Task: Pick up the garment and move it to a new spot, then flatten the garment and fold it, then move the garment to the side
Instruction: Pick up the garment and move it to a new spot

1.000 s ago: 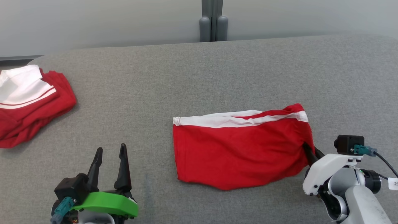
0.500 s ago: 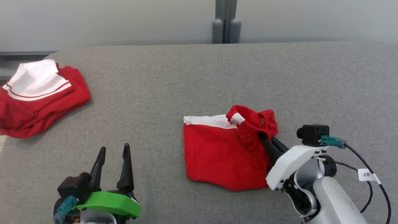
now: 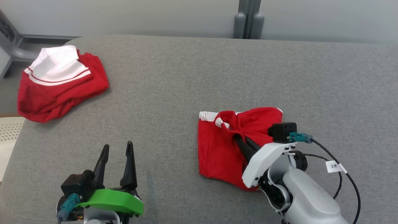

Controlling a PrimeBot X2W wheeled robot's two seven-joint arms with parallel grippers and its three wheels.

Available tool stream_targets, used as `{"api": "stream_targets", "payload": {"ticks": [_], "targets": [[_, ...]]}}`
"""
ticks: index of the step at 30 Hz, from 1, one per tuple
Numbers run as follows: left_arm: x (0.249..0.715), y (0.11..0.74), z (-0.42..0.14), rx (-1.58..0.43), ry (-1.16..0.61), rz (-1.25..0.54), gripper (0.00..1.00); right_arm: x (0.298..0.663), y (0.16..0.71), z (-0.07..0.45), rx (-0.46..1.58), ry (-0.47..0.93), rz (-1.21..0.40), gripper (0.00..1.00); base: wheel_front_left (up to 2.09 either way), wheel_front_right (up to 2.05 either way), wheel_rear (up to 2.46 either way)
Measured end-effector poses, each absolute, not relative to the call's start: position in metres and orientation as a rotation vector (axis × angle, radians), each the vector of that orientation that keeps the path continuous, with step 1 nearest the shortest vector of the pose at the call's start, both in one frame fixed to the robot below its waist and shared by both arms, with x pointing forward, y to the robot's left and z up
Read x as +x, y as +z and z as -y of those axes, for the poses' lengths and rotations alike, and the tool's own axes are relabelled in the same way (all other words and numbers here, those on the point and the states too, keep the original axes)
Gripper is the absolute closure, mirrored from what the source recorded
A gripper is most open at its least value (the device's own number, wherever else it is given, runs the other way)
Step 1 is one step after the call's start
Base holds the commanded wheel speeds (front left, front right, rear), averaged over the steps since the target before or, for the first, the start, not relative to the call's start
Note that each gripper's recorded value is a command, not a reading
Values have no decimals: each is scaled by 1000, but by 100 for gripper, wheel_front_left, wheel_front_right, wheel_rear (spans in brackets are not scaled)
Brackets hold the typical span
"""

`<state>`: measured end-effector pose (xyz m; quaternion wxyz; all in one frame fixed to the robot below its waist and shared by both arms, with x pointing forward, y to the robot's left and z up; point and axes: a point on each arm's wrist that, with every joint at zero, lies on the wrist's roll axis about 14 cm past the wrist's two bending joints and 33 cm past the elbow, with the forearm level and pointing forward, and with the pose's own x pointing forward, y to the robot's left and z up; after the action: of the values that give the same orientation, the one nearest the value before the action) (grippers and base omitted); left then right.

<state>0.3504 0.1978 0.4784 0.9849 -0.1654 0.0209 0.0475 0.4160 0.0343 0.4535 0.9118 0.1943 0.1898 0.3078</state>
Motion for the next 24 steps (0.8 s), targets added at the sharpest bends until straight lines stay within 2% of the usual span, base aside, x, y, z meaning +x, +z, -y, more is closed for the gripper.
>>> {"api": "stream_targets", "payload": {"ticks": [5,7,8,16,24], "targets": [[351,476,-198,-334,100,-45,0,411,446,-51,380,686,-411,100,0,0,0],[352,477,-198,-334,98,-44,0,407,445,-58,369,710,-411,37,0,0,0],[353,476,-197,-333,96,-45,0,404,446,-62,364,726,-406,0,0,0,0],[358,476,-189,-339,72,-48,0,397,452,-69,328,771,-341,0,0,0,0],[364,477,-180,-342,42,-45,0,423,472,-37,301,668,-199,0,0,0,0]]}}
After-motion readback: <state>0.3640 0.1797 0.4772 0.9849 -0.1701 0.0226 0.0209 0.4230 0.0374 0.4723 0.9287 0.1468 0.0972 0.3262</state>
